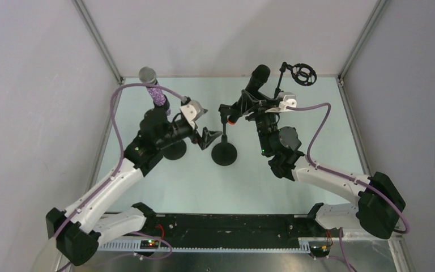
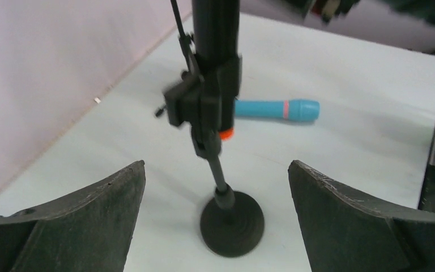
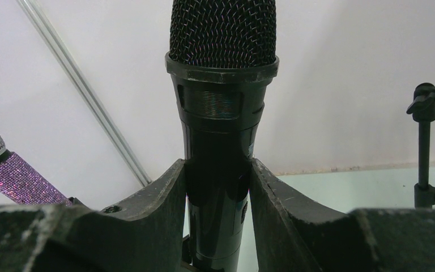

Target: Attach the microphones to the stand

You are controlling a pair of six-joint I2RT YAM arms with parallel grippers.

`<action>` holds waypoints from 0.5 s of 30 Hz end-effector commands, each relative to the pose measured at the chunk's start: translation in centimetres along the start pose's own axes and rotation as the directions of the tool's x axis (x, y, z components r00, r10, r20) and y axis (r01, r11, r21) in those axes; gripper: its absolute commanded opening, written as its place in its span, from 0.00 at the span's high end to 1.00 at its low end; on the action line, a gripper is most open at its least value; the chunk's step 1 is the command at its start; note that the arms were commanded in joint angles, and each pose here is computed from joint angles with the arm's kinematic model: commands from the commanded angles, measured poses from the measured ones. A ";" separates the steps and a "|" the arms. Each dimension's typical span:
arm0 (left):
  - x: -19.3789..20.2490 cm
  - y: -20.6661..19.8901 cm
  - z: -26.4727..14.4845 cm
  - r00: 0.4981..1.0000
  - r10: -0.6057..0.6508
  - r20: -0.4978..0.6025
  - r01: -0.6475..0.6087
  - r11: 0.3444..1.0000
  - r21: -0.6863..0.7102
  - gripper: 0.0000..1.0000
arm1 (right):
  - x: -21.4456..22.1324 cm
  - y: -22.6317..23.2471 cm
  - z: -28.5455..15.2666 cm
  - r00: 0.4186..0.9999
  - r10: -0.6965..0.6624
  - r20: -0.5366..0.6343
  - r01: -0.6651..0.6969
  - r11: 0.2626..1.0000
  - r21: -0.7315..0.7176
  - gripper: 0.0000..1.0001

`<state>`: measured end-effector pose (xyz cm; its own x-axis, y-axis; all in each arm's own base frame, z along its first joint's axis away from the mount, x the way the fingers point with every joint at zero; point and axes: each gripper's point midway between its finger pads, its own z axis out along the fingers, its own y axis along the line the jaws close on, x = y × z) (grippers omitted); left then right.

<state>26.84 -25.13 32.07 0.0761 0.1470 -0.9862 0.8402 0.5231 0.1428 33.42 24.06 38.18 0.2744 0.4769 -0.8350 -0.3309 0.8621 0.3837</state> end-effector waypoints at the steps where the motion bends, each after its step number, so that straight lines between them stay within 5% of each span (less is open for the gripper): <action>1: 3.5 -1.0 1.4 0.994 -0.105 -0.010 0.105 0.995 -0.005 0.01 | -5.2 1.6 0.9 0.986 0.108 0.129 -0.104 0.994 -0.034 1.00; 6: 7.3 -1.4 4.2 0.987 -0.140 -0.076 0.144 0.989 0.040 0.08 | -5.3 1.8 0.6 0.988 0.103 0.118 -0.098 0.994 -0.042 1.00; 15: 11.4 -1.8 6.8 0.986 -0.115 -0.118 0.123 0.990 0.069 0.02 | -5.5 2.2 0.2 0.990 0.097 0.100 -0.091 0.994 -0.062 1.00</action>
<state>29.21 -28.96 19.31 -0.1533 0.2219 -0.9629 0.8685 0.4951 -0.0242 33.04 24.41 38.21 0.2617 0.4704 -0.8427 -0.3440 0.8613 0.3740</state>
